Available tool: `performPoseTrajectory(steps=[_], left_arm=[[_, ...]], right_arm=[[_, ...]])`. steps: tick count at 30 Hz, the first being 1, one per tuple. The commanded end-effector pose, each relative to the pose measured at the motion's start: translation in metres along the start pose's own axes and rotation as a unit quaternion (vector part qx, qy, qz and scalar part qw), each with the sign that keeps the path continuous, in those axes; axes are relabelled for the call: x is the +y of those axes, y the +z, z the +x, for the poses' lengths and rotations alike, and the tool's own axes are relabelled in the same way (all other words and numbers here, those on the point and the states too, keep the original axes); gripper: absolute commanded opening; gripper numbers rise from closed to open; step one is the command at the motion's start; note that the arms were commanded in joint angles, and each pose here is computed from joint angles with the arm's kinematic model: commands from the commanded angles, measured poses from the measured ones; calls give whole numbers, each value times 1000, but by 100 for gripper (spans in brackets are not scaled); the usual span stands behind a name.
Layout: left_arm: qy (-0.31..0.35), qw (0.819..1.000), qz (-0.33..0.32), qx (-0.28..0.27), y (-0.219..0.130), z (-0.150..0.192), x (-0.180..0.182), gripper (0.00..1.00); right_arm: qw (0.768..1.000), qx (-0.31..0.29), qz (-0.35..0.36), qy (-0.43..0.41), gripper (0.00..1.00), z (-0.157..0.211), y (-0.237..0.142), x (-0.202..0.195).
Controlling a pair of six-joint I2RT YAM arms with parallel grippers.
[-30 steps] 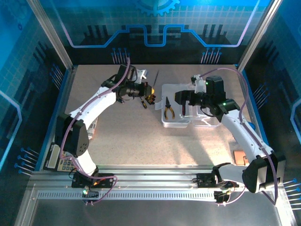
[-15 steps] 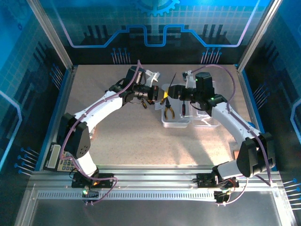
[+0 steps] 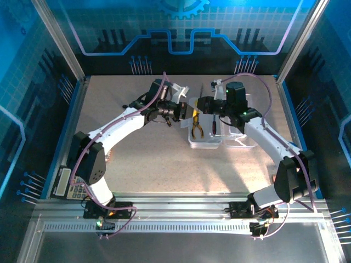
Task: Pack the tool kit
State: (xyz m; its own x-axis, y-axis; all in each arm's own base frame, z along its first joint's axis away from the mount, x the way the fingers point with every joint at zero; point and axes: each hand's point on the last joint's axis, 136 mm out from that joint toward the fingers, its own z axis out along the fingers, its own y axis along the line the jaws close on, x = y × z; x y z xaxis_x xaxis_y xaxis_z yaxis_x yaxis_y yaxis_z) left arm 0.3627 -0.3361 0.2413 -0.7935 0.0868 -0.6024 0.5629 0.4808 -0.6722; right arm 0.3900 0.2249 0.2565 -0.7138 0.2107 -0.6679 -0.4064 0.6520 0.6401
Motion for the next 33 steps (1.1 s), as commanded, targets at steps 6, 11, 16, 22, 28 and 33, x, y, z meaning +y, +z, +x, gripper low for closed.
performPoseTrajectory(steps=[6,11,16,22,28,33], left_arm=[[20,1000,-8,-6,-11,-7,-3,31],[-12,995,-99,-25,-41,-16,45,79],[-69,968,-240,-8,-73,-4,119,99],[-122,937,-328,18,-89,22,178,99],[-142,919,-367,41,-85,37,207,99],[-159,916,-366,42,-74,35,219,99]], right_arm=[[998,-4,51,-26,0,-15,-25,-21],[987,32,156,-36,0,-17,-67,-70],[961,84,260,-43,0,-13,-96,-118],[951,106,289,-22,0,-9,-94,-159],[938,147,314,-19,0,0,-84,-188],[935,171,309,-16,0,13,-71,-196]])
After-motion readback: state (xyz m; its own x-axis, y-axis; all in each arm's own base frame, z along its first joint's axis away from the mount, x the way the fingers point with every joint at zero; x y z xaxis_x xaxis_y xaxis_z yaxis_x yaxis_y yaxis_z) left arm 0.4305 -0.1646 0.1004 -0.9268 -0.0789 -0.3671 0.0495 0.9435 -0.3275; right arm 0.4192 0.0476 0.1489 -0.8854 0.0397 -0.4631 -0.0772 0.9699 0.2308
